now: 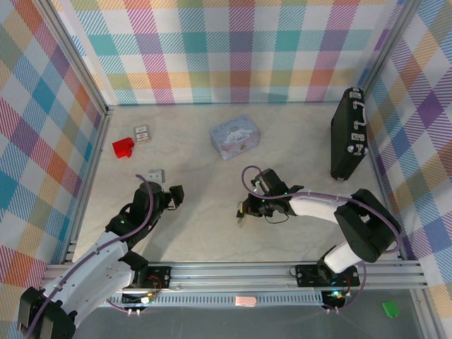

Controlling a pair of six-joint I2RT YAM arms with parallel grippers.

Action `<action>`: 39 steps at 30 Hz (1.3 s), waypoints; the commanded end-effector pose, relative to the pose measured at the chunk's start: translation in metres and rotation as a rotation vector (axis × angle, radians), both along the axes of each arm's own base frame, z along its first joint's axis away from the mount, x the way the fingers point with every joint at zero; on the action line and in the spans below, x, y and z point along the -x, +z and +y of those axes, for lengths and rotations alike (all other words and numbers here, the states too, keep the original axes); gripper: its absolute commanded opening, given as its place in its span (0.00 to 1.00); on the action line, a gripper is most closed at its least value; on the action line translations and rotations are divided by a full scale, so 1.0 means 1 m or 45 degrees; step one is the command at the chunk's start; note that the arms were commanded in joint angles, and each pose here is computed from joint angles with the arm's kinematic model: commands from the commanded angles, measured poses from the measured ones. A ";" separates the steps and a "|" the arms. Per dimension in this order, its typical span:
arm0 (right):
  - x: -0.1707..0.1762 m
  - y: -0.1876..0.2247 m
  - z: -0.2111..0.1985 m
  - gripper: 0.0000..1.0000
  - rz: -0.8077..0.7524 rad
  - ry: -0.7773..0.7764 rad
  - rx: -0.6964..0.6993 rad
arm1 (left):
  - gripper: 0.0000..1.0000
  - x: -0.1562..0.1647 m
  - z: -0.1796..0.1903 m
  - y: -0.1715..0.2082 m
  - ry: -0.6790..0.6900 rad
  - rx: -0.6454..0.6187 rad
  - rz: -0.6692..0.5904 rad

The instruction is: Unlock the padlock with the key

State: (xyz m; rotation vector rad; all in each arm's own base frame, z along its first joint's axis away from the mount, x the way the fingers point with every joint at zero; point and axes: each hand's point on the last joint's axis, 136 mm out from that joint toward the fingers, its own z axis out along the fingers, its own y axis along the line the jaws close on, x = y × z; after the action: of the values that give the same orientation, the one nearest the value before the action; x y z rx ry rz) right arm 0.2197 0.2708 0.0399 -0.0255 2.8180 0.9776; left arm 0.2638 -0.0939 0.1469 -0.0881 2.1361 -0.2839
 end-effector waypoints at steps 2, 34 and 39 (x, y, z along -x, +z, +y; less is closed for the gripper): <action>-0.002 -0.001 0.000 0.00 -0.018 0.028 0.053 | 0.67 -0.002 0.006 0.006 0.026 -0.013 -0.053; -0.001 0.004 -0.019 0.26 -0.074 0.003 0.148 | 0.67 0.001 0.014 0.012 0.070 -0.006 -0.095; -0.002 0.011 -0.023 0.32 -0.107 -0.004 0.154 | 0.67 0.001 0.015 0.013 0.074 -0.005 -0.095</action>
State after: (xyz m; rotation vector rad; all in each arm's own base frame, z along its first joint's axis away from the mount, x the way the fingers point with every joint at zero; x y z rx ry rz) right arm 0.2265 0.2539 0.0494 -0.0484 2.7940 0.8239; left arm 0.2619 -0.0843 0.1572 -0.1221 2.0789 -0.2625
